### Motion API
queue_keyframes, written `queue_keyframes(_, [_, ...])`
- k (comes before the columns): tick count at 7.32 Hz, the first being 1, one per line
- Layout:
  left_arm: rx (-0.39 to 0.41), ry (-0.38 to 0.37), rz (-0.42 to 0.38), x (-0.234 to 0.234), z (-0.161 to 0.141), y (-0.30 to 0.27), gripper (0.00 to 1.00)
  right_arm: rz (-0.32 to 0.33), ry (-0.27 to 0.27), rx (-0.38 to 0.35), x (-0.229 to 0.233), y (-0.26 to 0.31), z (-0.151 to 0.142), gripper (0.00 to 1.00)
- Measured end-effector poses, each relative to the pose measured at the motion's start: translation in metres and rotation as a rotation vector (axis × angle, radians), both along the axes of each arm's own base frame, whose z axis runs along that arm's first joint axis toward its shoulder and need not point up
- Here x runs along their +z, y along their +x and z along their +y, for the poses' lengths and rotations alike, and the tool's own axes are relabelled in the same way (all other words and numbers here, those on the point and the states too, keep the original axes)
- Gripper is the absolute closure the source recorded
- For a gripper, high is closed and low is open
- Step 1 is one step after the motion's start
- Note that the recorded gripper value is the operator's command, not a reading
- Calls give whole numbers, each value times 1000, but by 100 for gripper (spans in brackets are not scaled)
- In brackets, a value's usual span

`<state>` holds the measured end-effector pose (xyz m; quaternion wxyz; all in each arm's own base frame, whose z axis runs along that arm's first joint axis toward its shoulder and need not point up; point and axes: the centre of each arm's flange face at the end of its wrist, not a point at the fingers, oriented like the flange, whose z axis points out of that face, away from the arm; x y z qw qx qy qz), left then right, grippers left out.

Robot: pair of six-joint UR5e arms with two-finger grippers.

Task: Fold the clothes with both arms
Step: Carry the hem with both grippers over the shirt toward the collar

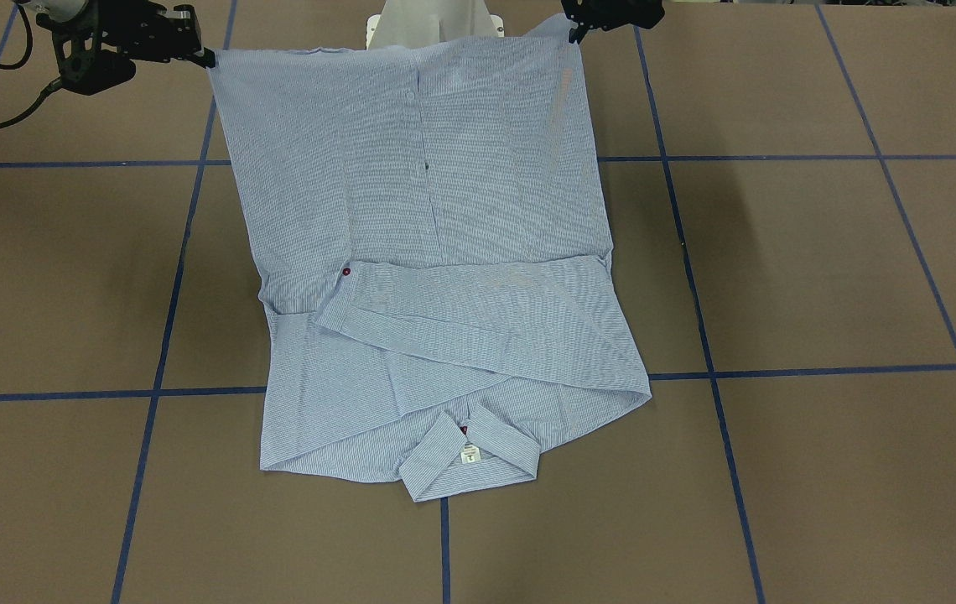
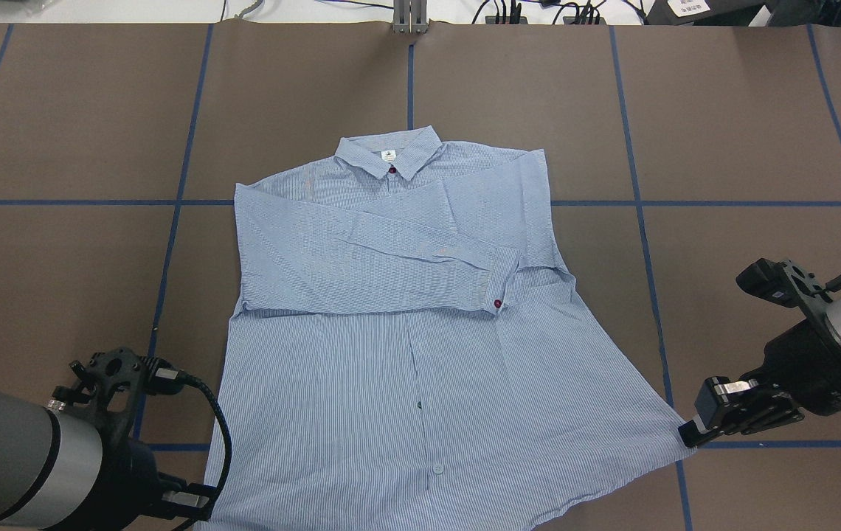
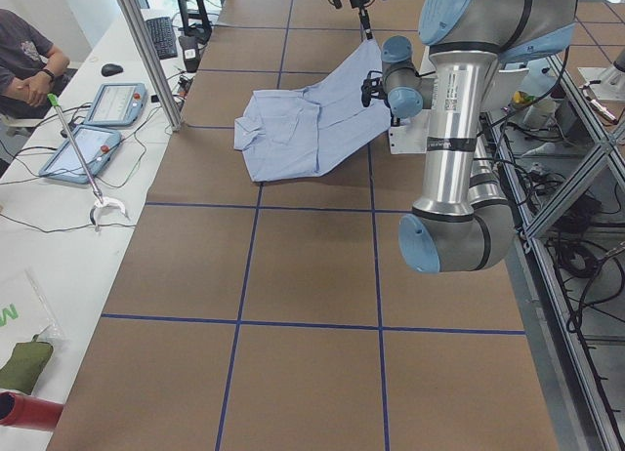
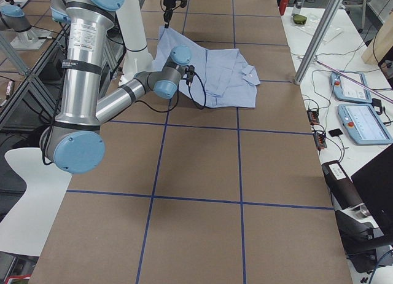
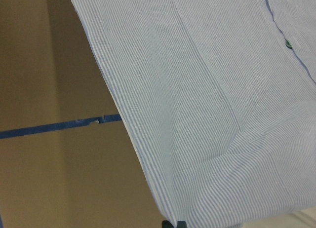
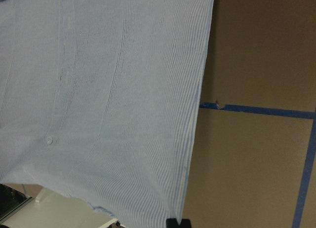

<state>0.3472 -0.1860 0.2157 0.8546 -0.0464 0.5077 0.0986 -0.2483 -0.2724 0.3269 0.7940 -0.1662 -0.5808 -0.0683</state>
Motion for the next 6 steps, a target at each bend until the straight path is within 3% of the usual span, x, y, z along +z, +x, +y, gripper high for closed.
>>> queue_keyframes(4, [-31,-6,-38,12,-17,11,100,-12,5,97,4,8,-47,100])
queue_keyframes(6, [-95,4,-46,14,-48,8,100,-4,0,136,10,-5,-84,100])
